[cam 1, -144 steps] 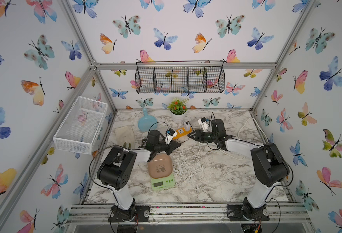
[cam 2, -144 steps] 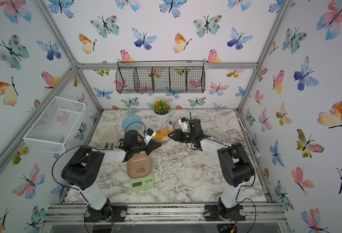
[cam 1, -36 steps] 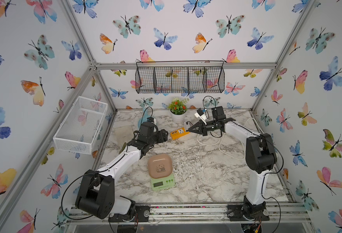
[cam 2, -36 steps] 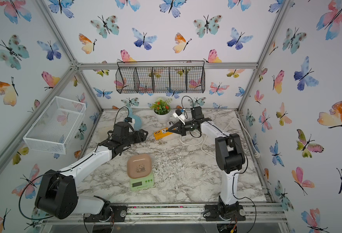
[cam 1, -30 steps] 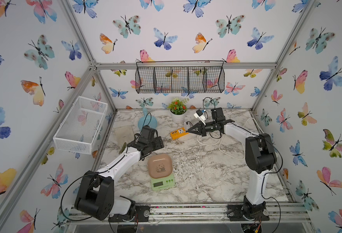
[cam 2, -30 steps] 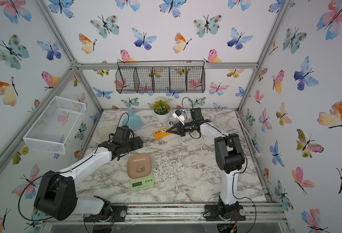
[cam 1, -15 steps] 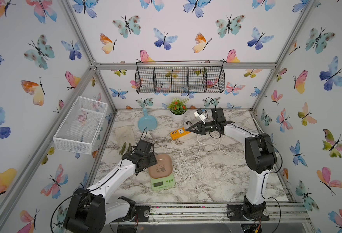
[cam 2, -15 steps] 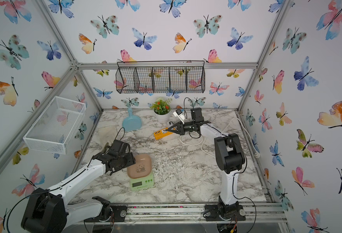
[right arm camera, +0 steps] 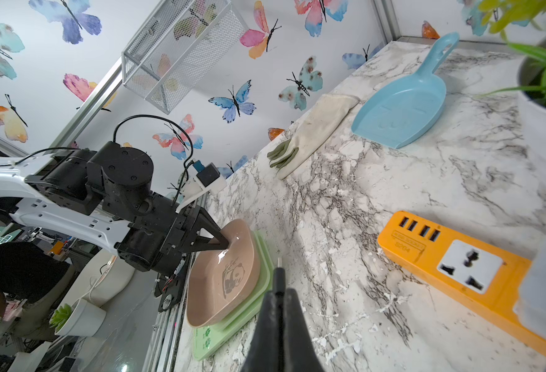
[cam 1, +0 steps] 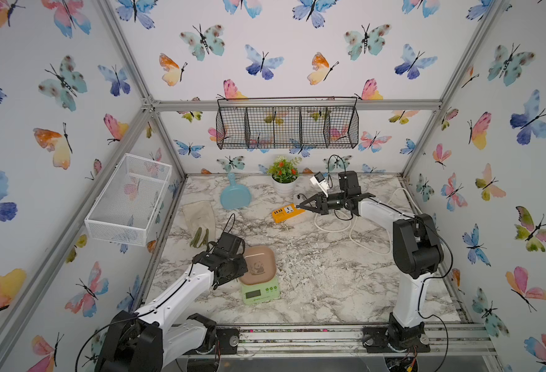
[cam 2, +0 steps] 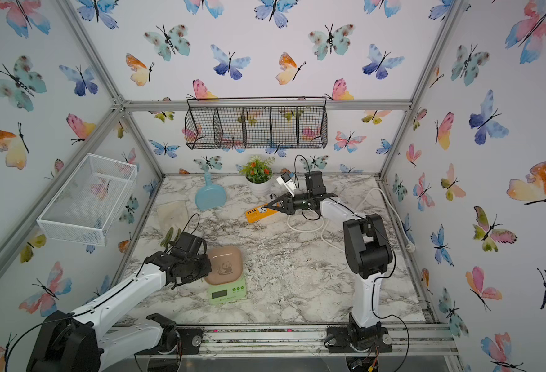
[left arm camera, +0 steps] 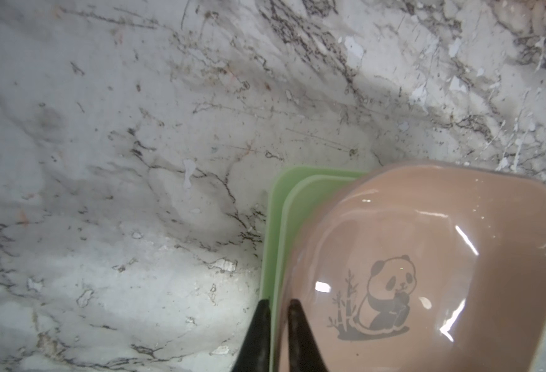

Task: Charge the electronic scale
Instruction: Pick up the electronic scale at the center of the board, then insert the charging cable into the electronic scale.

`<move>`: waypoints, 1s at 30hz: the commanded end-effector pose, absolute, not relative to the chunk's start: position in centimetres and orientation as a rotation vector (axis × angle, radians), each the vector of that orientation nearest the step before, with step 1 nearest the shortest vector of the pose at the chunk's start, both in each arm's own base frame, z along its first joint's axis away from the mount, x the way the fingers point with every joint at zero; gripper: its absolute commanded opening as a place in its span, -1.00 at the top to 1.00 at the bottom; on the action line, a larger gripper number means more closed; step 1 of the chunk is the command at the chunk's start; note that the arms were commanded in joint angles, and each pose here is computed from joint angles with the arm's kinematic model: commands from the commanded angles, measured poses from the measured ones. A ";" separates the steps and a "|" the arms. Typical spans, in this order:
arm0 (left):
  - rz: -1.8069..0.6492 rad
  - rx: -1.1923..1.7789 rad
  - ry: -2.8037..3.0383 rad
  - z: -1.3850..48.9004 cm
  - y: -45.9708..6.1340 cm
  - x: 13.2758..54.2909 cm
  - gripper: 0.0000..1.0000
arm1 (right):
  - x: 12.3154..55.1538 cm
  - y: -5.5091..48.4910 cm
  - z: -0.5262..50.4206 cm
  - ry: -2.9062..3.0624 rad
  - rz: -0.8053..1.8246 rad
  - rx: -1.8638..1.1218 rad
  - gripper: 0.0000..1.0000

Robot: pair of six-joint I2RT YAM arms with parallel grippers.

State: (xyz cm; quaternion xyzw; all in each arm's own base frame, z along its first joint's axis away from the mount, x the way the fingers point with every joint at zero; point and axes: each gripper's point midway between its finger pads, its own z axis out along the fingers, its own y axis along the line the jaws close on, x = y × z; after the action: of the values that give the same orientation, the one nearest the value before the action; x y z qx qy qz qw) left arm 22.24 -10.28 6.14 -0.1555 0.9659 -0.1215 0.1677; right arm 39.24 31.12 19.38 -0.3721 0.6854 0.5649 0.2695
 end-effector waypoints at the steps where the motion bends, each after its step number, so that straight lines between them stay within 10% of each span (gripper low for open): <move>1: -0.408 -0.372 2.663 7.6 -11.3 24.2 0.92 | 38.2 30.9 20.5 1.806 1.532 -1.028 0.97; 30: -0.958 0.131 1.958 24.6 -14.8 40.6 1.00 | 33.4 31.9 20.5 1.602 1.637 -1.191 0.97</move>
State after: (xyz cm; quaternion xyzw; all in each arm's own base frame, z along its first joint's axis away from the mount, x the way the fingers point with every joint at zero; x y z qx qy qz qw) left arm 39.66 -13.09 20.14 0.0133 0.8422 -0.3312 0.4252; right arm 34.57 31.71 19.09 -0.4219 0.6225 0.6040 0.2639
